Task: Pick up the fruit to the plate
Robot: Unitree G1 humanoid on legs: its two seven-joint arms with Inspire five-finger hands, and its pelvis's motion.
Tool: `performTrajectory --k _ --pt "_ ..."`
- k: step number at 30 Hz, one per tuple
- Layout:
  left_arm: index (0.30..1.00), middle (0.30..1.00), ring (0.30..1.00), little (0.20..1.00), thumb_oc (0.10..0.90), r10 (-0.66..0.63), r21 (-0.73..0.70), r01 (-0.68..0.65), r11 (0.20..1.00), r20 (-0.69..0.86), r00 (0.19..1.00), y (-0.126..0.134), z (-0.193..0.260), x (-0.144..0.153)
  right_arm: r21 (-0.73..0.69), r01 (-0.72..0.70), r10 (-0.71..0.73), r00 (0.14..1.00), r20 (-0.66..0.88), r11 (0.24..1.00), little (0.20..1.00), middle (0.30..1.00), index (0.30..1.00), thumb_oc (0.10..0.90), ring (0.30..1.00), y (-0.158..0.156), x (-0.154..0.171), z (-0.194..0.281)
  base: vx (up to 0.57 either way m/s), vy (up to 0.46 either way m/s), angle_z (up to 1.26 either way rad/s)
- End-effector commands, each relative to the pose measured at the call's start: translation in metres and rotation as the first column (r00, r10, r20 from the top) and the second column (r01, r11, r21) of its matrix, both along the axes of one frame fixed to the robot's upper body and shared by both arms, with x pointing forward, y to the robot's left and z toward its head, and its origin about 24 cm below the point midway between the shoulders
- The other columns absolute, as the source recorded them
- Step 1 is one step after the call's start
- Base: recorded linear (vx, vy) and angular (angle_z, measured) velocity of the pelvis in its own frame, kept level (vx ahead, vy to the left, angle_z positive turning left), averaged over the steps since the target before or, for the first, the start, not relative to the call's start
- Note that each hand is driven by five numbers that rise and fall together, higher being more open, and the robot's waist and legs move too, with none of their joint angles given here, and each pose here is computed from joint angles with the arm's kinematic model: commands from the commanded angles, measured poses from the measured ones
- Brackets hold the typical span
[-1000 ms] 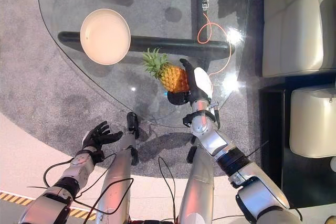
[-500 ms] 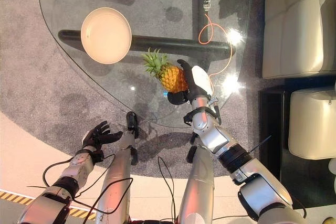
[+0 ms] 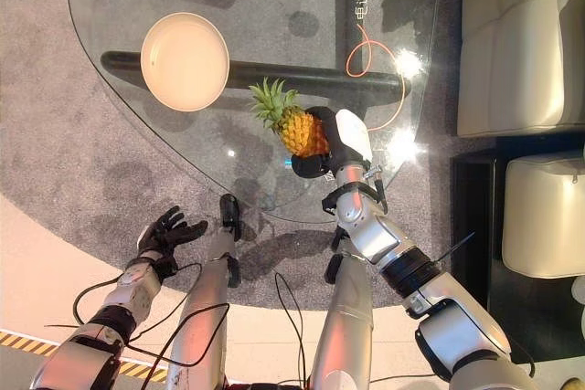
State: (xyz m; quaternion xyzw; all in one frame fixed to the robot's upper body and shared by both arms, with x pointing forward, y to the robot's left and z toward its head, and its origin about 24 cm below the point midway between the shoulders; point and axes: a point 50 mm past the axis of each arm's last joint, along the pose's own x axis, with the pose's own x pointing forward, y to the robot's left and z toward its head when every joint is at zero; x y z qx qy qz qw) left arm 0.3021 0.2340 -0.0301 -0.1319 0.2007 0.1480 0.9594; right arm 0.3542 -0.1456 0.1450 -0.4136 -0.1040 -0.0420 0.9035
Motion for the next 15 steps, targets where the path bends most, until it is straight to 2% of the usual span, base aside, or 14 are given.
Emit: performTrajectory --k 1,9,13,15 --pt "0.900 0.900 0.900 0.900 0.800 0.182 -0.044 -0.181 0.982 0.013 0.983 0.035 -0.001 -0.015 -0.010 0.153 -0.149 0.971 0.187 0.988 0.200 0.300 0.300 0.100 0.300 -0.032 0.003 0.031 0.00 0.000 0.00" --pt "0.900 0.900 0.900 0.900 0.800 0.448 -0.228 -0.418 0.879 0.096 0.889 0.050 0.013 -0.012 0.077 0.169 -0.185 0.935 0.303 0.983 0.200 0.300 0.300 0.100 0.300 -0.032 -0.001 0.044 0.00 0.000 0.00" --pt "0.900 0.900 0.900 0.900 0.800 0.504 -0.246 -0.466 0.850 0.124 0.855 0.055 0.021 -0.010 0.096 0.170 -0.193 0.924 0.331 0.981 0.200 0.300 0.300 0.100 0.300 -0.032 -0.003 0.047 0.00 0.000 0.00" --pt "0.900 0.900 0.900 0.900 0.800 0.570 -0.249 -0.524 0.815 0.173 0.803 0.061 0.037 -0.003 0.120 0.171 -0.204 0.906 0.370 0.978 0.200 0.300 0.300 0.100 0.300 -0.033 -0.004 0.053 -0.01 0.019 0.01"
